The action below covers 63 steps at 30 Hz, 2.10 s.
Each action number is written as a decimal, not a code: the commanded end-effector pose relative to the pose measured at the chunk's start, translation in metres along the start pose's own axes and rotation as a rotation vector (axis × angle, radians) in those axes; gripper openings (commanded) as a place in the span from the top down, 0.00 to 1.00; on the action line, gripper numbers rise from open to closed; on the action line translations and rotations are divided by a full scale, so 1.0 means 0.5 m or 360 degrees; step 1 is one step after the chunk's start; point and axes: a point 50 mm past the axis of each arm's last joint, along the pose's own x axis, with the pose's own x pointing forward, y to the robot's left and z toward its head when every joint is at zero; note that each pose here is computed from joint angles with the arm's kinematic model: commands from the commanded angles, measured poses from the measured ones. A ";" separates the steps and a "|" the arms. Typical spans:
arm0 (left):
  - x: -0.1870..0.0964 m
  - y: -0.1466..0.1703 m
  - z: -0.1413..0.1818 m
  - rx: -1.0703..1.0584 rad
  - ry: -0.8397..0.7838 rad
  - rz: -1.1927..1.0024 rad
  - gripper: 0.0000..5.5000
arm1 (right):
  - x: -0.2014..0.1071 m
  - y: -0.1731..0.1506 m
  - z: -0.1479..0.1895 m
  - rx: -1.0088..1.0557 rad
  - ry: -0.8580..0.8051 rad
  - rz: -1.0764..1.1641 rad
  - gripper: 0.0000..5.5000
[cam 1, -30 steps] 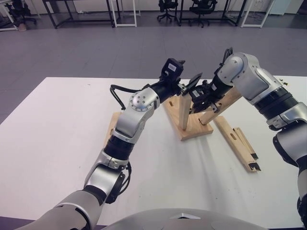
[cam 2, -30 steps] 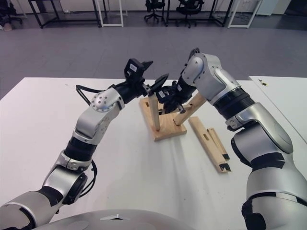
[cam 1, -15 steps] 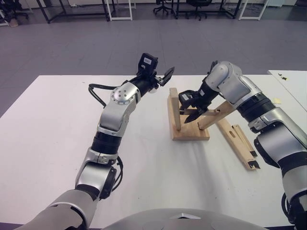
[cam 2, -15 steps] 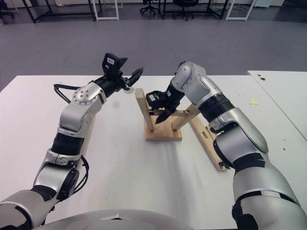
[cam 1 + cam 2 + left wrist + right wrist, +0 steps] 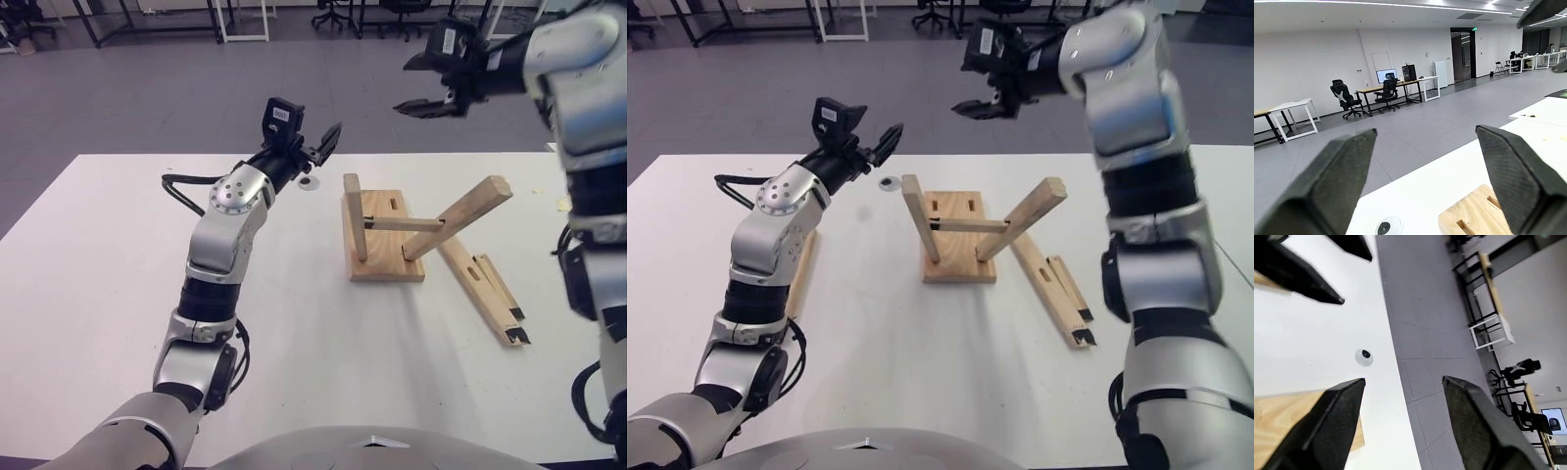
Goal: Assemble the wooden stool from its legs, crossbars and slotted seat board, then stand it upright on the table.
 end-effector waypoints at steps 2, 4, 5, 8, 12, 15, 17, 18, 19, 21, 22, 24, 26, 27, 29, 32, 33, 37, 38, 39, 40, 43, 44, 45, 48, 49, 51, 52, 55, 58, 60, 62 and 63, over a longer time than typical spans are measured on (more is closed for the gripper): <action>-0.039 -0.046 -0.043 -0.0127 0.0153 0.0233 0.32 | -0.002 0.206 -0.050 0.0742 -0.0034 -0.0602 0.47; -0.056 -0.053 -0.061 -0.0165 0.0204 0.0340 0.32 | -0.003 0.231 -0.063 0.0844 0.0021 -0.0714 0.47; -0.062 -0.055 -0.063 -0.0172 0.0213 0.0376 0.32 | -0.004 0.248 -0.068 0.0905 0.0050 -0.0746 0.47; -0.078 -0.055 -0.057 -0.0171 0.0209 0.0432 0.32 | -0.020 0.282 -0.069 0.1048 0.0086 -0.0886 0.47; -0.092 -0.061 -0.063 -0.0177 0.0223 0.0439 0.32 | -0.023 0.271 -0.048 0.1151 -0.0044 -0.0990 0.47; -0.090 -0.074 -0.063 -0.0222 0.0209 0.0416 0.32 | -0.005 0.244 -0.037 0.1216 -0.0137 -0.1025 0.47; -0.093 -0.080 -0.067 -0.0256 0.0206 0.0411 0.32 | 0.027 0.262 -0.061 0.1387 -0.0089 -0.0938 0.47; -0.095 -0.081 -0.069 -0.0266 0.0208 0.0416 0.32 | 0.051 0.289 -0.086 0.1492 -0.0024 -0.0854 0.47; -0.097 -0.084 -0.072 -0.0277 0.0214 0.0421 0.32 | 0.080 0.339 -0.136 0.1558 0.0173 -0.0735 0.47; -0.090 -0.098 -0.076 -0.0291 0.0227 0.0380 0.32 | 0.110 0.451 -0.215 0.1657 0.0465 -0.0483 0.47; -0.086 -0.104 -0.077 -0.0294 0.0230 0.0358 0.32 | 0.113 0.477 -0.227 0.1660 0.0503 -0.0427 0.47; -0.069 -0.123 -0.079 -0.0305 0.0239 0.0302 0.32 | 0.119 0.459 -0.213 0.1630 0.0395 -0.0439 0.47; -0.049 -0.144 -0.074 -0.0312 0.0224 0.0249 0.32 | 0.124 0.425 -0.193 0.1595 0.0270 -0.0491 0.47; -0.042 -0.150 -0.070 -0.0309 0.0210 0.0231 0.32 | 0.125 0.409 -0.182 0.1564 0.0212 -0.0516 0.47; -0.037 -0.149 -0.066 -0.0288 0.0188 0.0230 0.32 | 0.118 0.363 -0.157 0.1429 0.0079 -0.0627 0.47; -0.048 -0.119 -0.062 -0.0239 0.0164 0.0332 0.32 | 0.082 0.281 -0.096 0.1176 -0.0160 -0.0863 0.47; -0.057 -0.105 -0.058 -0.0224 0.0151 0.0388 0.32 | 0.066 0.263 -0.064 0.1101 -0.0264 -0.0904 0.47; -0.092 -0.079 -0.051 -0.0222 0.0122 0.0528 0.32 | -0.015 0.193 0.024 0.0911 -0.0632 -0.1031 0.47; -0.102 -0.078 -0.052 -0.0228 0.0120 0.0544 0.32 | -0.040 0.169 0.037 0.0874 -0.0707 -0.1073 0.47; -0.111 -0.081 -0.054 -0.0241 0.0125 0.0542 0.32 | -0.068 0.140 0.043 0.0832 -0.0752 -0.1137 0.47; -0.118 -0.088 -0.056 -0.0246 0.0136 0.0523 0.32 | -0.099 0.105 0.036 0.0802 -0.0755 -0.1234 0.47; -0.124 -0.104 -0.063 -0.0264 0.0163 0.0470 0.32 | -0.174 0.025 -0.062 0.0867 -0.0468 -0.1572 0.47; -0.123 -0.107 -0.063 -0.0266 0.0164 0.0460 0.32 | -0.191 0.015 -0.104 0.0887 -0.0327 -0.1657 0.47; -0.119 -0.109 -0.064 -0.0266 0.0167 0.0447 0.32 | -0.196 0.019 -0.150 0.0952 -0.0166 -0.1683 0.47; -0.099 -0.120 -0.080 -0.0271 0.0212 0.0411 0.32 | -0.148 0.111 -0.261 0.1186 0.0262 -0.1438 0.47; -0.095 -0.121 -0.084 -0.0272 0.0227 0.0409 0.32 | -0.123 0.153 -0.273 0.1209 0.0318 -0.1277 0.47; -0.095 -0.124 -0.087 -0.0296 0.0258 0.0412 0.32 | -0.092 0.209 -0.267 0.1207 0.0319 -0.1068 0.47; -0.097 -0.130 -0.085 -0.0312 0.0269 0.0398 0.32 | -0.084 0.222 -0.252 0.1208 0.0288 -0.1017 0.47; -0.098 -0.152 -0.063 -0.0293 0.0243 0.0329 0.32 | -0.075 0.229 -0.207 0.1123 0.0204 -0.0966 0.47; -0.094 -0.163 -0.044 -0.0232 0.0222 0.0286 0.32 | -0.067 0.232 -0.172 0.0973 0.0189 -0.0915 0.47; -0.090 -0.166 -0.044 -0.0196 0.0230 0.0279 0.32 | -0.051 0.252 -0.153 0.0874 0.0196 -0.0827 0.47; -0.086 -0.169 -0.044 -0.0149 0.0235 0.0259 0.32 | -0.040 0.271 -0.138 0.0805 0.0207 -0.0744 0.47; -0.084 -0.171 -0.041 -0.0116 0.0229 0.0239 0.32 | -0.036 0.278 -0.135 0.0797 0.0228 -0.0716 0.47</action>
